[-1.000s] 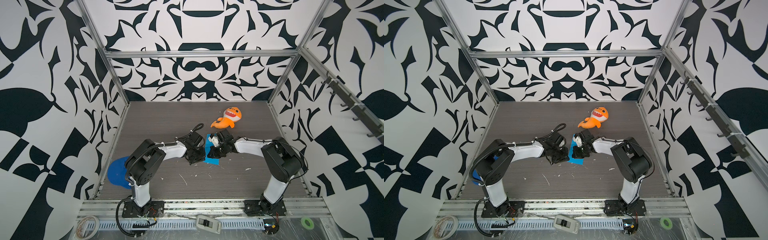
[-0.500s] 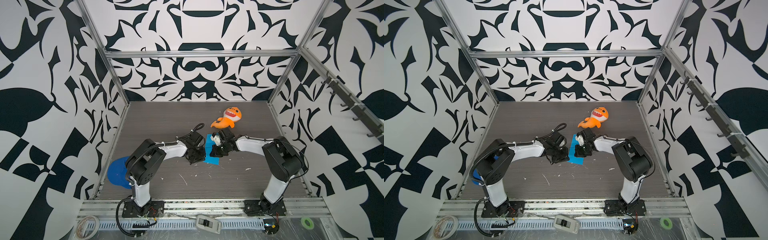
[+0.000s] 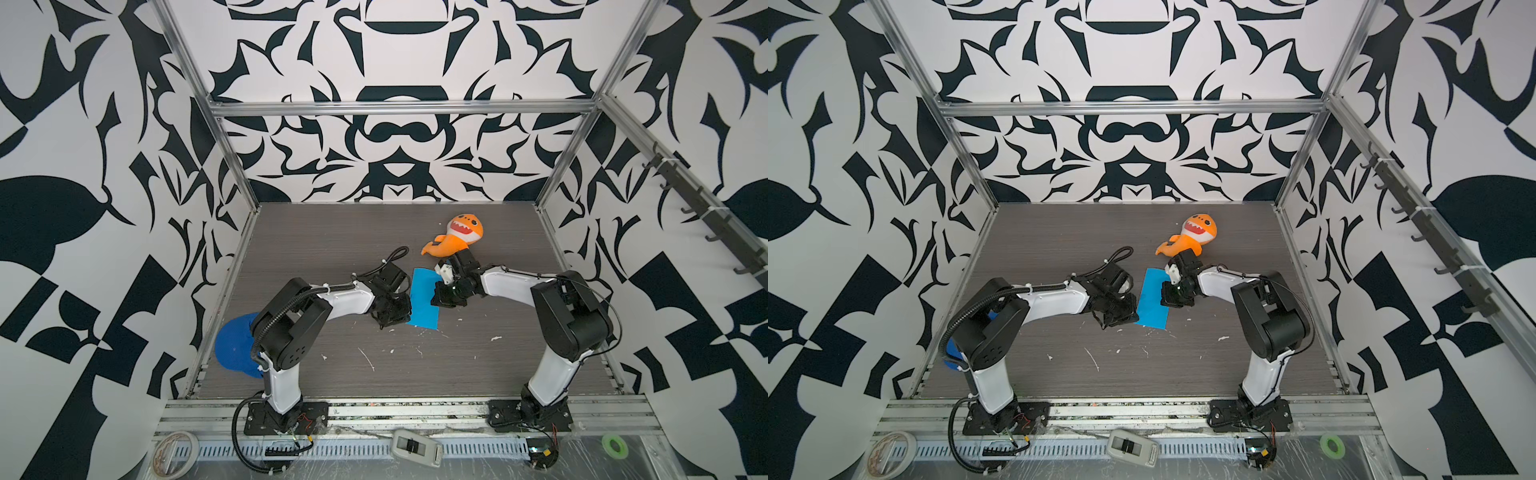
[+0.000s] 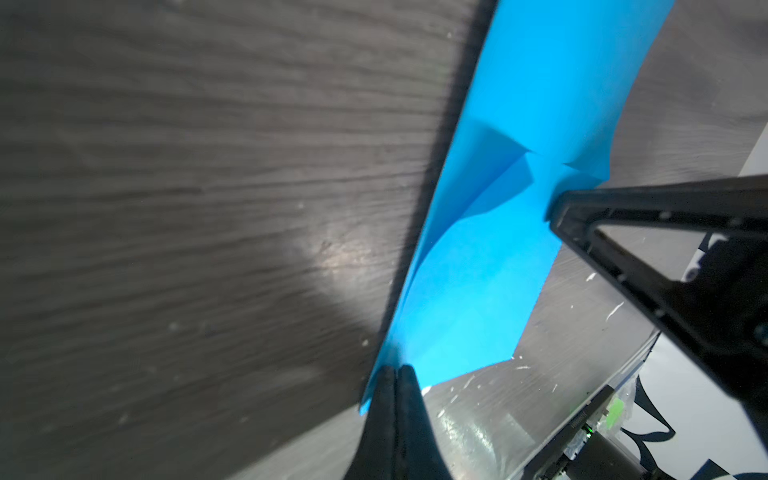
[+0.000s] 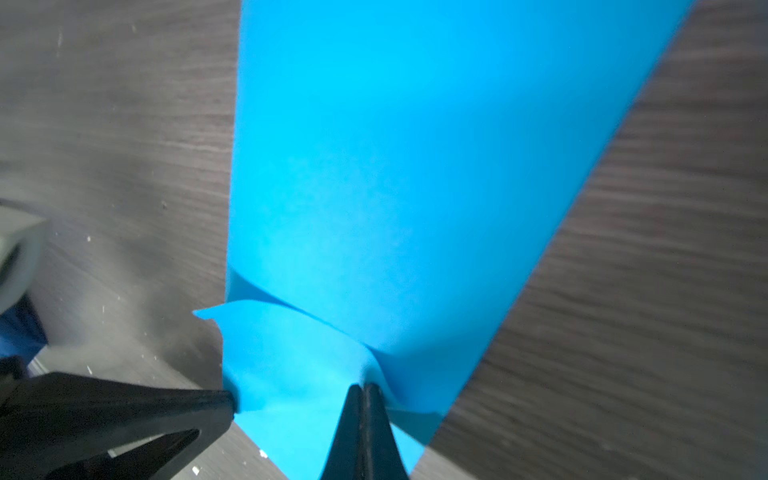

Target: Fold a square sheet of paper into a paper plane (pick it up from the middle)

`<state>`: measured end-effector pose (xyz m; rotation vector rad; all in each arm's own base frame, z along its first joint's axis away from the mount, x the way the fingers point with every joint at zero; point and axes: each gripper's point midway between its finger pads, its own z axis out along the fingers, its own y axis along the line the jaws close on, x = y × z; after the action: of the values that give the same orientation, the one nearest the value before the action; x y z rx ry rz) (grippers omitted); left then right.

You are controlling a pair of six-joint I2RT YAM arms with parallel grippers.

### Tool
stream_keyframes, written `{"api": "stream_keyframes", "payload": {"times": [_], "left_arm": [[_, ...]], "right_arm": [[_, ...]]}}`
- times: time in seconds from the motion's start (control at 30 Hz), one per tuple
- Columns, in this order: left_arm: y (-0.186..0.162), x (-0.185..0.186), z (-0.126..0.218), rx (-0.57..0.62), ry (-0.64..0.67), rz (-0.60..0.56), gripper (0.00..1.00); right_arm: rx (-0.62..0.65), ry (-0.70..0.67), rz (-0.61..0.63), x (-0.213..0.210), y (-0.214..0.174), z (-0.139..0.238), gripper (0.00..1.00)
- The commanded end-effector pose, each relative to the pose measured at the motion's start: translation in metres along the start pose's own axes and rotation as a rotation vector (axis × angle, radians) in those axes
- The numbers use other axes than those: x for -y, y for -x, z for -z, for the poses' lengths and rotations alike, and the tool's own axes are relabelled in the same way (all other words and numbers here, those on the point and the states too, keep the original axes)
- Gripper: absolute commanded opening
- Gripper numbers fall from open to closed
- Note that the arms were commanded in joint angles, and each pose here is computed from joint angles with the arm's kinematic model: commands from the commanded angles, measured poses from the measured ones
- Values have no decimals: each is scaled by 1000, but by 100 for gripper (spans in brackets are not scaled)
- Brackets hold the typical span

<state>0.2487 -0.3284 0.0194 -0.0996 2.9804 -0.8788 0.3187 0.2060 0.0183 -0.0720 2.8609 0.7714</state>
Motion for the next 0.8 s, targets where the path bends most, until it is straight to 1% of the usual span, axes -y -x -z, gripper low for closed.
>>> {"api": "stream_keyframes", "payload": {"times": [0.0, 0.13, 0.23, 0.3, 0.37, 0.43, 0.5, 0.6, 0.7, 0.77], "left_arm": [[-19, -46, -11, -61, 165, 55, 0], [-20, -47, -11, -63, 165, 55, 0], [-20, -46, -10, -63, 160, 52, 0], [-20, -45, -11, -64, 158, 48, 0], [-20, -45, -11, -65, 159, 47, 0], [-19, -44, -10, -64, 156, 45, 0], [-18, -42, -10, -62, 154, 40, 0], [-18, -41, -10, -64, 153, 37, 0], [-18, -41, -10, -66, 154, 36, 0], [-18, -41, -10, -68, 155, 37, 0]], "right_arm": [[17, -171, -90, 42, 1, 9, 2], [46, -213, -165, 60, 7, 18, 2], [88, -227, -180, 62, 16, 31, 2], [127, -203, -159, 51, 23, 43, 2], [163, -110, -105, 25, 27, 52, 2], [171, -61, -42, 1, 21, 56, 2], [154, -28, 11, -17, 13, 53, 3], [87, 28, 54, -39, -1, 39, 3], [42, 48, 87, -52, -9, 26, 2], [24, 59, 86, -55, -9, 18, 2]]}}
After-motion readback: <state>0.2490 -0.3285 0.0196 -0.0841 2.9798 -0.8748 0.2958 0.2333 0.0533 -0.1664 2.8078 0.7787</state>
